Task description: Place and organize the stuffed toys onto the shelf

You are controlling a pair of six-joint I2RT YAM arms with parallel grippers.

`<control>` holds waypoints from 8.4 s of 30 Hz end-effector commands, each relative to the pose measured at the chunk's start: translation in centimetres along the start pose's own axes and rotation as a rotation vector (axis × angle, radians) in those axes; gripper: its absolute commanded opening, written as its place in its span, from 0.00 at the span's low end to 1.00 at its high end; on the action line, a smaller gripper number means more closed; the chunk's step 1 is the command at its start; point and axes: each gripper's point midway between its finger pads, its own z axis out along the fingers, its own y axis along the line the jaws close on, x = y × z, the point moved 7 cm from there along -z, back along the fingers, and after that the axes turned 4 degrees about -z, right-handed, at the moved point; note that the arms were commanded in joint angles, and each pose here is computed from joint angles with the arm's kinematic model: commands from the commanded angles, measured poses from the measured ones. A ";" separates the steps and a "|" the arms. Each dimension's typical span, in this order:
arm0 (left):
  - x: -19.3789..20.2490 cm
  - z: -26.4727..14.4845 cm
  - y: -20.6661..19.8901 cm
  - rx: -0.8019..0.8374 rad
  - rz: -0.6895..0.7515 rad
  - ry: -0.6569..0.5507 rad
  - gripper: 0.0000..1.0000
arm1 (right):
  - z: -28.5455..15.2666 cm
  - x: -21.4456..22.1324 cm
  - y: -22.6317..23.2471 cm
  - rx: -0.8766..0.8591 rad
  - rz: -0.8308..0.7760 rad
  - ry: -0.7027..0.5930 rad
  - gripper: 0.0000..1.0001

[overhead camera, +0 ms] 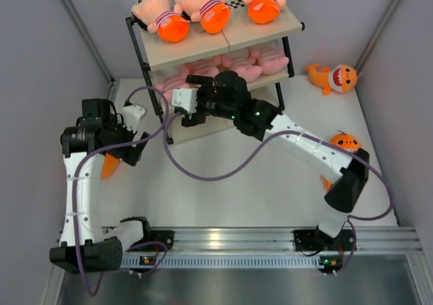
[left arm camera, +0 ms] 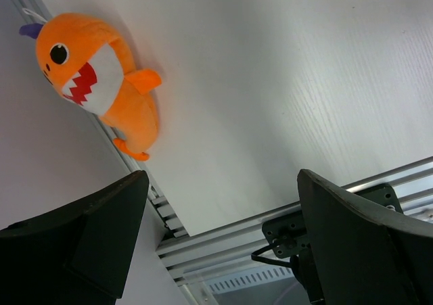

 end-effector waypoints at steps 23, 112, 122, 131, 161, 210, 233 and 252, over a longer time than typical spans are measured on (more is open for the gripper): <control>1.7 1.9 -1.5 0.104 0.004 0.042 0.98 | -35.1 26.6 10.7 1.383 1.541 1.008 0.90; 2.0 1.9 -1.3 0.054 0.032 0.081 0.98 | -4.9 31.9 5.9 0.905 1.753 0.263 0.30; 2.0 2.0 -1.3 0.054 0.035 0.089 0.98 | -9.6 28.3 4.4 0.942 1.741 0.163 0.55; 2.0 2.7 -1.4 0.085 0.027 0.105 0.98 | -20.7 28.9 3.0 1.201 1.799 0.242 0.61; 2.6 2.4 -0.1 0.039 -0.061 0.117 0.98 | -29.5 63.3 -3.7 1.803 1.739 0.384 0.31; -4.0 -5.4 -6.9 0.575 0.101 -0.447 0.98 | -11.4 -2.1 7.9 0.025 0.716 -0.094 0.00; -4.8 -4.5 -7.1 0.666 0.080 -0.444 0.00 | -6.6 -12.4 8.3 -0.201 0.651 -0.472 0.13; -5.7 -4.9 -6.7 0.623 0.058 -0.487 0.00 | -8.5 -4.3 17.5 -0.279 1.354 -0.332 0.73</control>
